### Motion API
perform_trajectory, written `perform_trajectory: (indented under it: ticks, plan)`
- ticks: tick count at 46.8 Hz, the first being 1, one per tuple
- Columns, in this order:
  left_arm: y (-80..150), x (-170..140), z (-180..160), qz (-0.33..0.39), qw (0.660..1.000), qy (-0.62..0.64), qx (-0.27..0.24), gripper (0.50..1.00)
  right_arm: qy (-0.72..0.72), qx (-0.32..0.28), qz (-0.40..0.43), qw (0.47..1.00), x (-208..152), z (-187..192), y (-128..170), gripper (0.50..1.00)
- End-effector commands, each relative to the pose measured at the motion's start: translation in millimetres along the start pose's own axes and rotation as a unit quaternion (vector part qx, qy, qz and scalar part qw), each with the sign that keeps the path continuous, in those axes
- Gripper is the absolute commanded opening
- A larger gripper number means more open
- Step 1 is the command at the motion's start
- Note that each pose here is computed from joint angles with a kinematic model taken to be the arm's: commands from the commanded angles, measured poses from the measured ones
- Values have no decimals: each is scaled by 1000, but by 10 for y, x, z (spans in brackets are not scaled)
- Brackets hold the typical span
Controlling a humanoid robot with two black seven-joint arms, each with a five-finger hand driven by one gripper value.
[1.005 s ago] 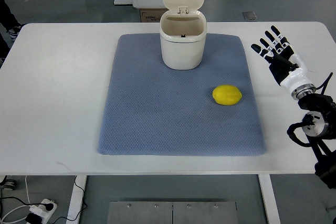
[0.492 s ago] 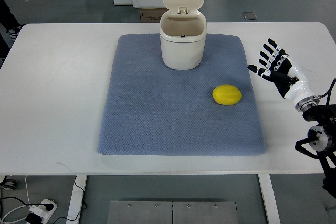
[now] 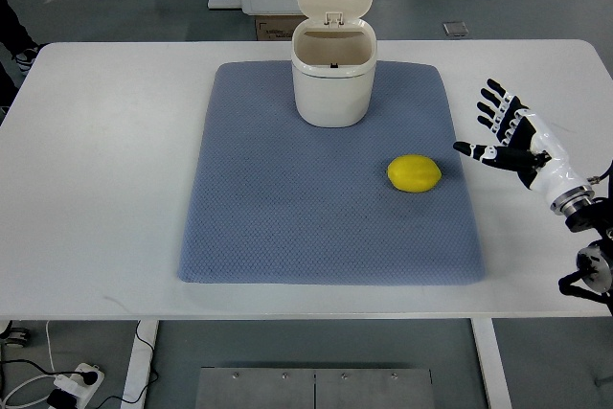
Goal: Put lemon in trash with right hand
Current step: 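Move the right hand toward the yellow lemon, palm facing it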
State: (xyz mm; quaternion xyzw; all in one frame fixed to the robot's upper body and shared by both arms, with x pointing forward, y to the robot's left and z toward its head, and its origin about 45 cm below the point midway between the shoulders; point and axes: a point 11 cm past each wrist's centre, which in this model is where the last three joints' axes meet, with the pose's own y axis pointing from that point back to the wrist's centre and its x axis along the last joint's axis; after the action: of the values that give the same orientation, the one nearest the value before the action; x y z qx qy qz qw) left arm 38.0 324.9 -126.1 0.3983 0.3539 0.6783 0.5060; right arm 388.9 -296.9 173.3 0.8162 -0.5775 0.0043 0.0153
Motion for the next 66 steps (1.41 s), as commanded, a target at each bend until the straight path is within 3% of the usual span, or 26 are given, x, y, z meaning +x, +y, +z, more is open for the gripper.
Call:
perform_trajectory:
  ticks: [1,30,66]
  plan:
    - [0,0,0,0,1000,0,0,1000,12,-1,-6,1000,-28,23,22,1000]
    - [0,0,0,0,1000,0,0,1000,73,-17,-45,996,-383,242,52,998]
    - [0,0,0,0,1000,0,0,1000,107,-13,-47,993,-546,339,34,991]
